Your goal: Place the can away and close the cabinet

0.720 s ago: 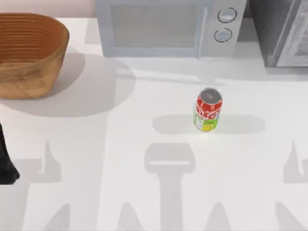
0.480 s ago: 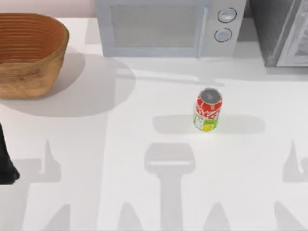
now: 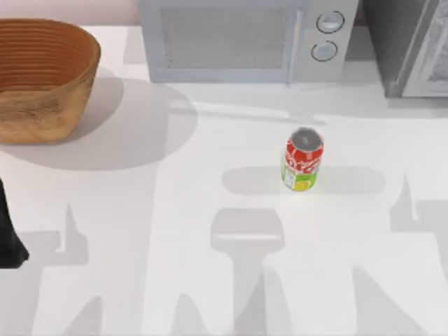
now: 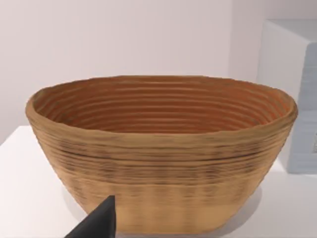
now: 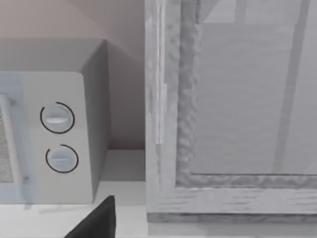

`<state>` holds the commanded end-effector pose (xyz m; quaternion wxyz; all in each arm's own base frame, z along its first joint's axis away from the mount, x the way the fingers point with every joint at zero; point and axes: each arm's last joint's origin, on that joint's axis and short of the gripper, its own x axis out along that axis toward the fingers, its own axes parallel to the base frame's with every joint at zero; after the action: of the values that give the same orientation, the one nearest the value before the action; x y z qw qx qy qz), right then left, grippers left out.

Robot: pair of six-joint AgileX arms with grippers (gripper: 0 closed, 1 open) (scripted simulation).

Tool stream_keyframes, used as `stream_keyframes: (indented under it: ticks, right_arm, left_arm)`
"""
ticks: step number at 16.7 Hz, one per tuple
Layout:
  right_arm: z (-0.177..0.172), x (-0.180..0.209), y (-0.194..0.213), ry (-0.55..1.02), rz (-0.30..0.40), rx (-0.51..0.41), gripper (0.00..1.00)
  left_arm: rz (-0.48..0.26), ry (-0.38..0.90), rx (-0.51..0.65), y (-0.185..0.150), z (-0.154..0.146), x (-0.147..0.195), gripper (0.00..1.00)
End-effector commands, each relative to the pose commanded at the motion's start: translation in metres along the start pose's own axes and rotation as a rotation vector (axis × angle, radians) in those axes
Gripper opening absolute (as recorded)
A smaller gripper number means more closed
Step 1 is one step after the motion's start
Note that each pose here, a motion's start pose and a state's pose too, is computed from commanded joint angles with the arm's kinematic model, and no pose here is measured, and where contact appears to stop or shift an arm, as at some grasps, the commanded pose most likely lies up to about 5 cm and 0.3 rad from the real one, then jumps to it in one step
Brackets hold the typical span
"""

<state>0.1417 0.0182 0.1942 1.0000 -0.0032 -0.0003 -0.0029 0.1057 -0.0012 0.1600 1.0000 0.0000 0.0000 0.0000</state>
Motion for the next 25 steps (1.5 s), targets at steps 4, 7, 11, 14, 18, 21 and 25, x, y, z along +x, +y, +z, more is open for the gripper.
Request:
stream_keyframes:
  ticks: [4,7,11,14,18,21,25]
  right_arm:
    - [0.009,0.039,0.028,-0.002,-0.002,-0.003,1.0]
    - [0.001,0.071,0.061,-0.004,-0.003,-0.005,1.0]
    - [-0.035,0.102,0.115,-0.006,-0.003,-0.004,1.0]
    - [-0.075,0.11,0.153,-0.007,-0.003,-0.002,1.0]
    - [-0.131,0.102,0.189,-0.006,-0.003,0.001,1.0]
    - [-0.164,0.091,0.203,-0.005,-0.004,0.003,1.0]
    - [-0.182,0.083,0.208,-0.005,-0.004,0.004,1.0]
  left_arm:
    - [0.0,0.0,0.0,0.0,0.0,0.0,1.0]
    - [0.0,0.0,0.0,0.0,0.0,0.0,1.0]
    - [0.0,0.0,0.0,0.0,0.0,0.0,1.0]
    - [0.0,0.0,0.0,0.0,0.0,0.0,1.0]
    - [0.0,0.0,0.0,0.0,0.0,0.0,1.0]
    - [0.0,0.0,0.0,0.0,0.0,0.0,1.0]
    - [0.0,0.0,0.0,0.0,0.0,0.0,1.0]
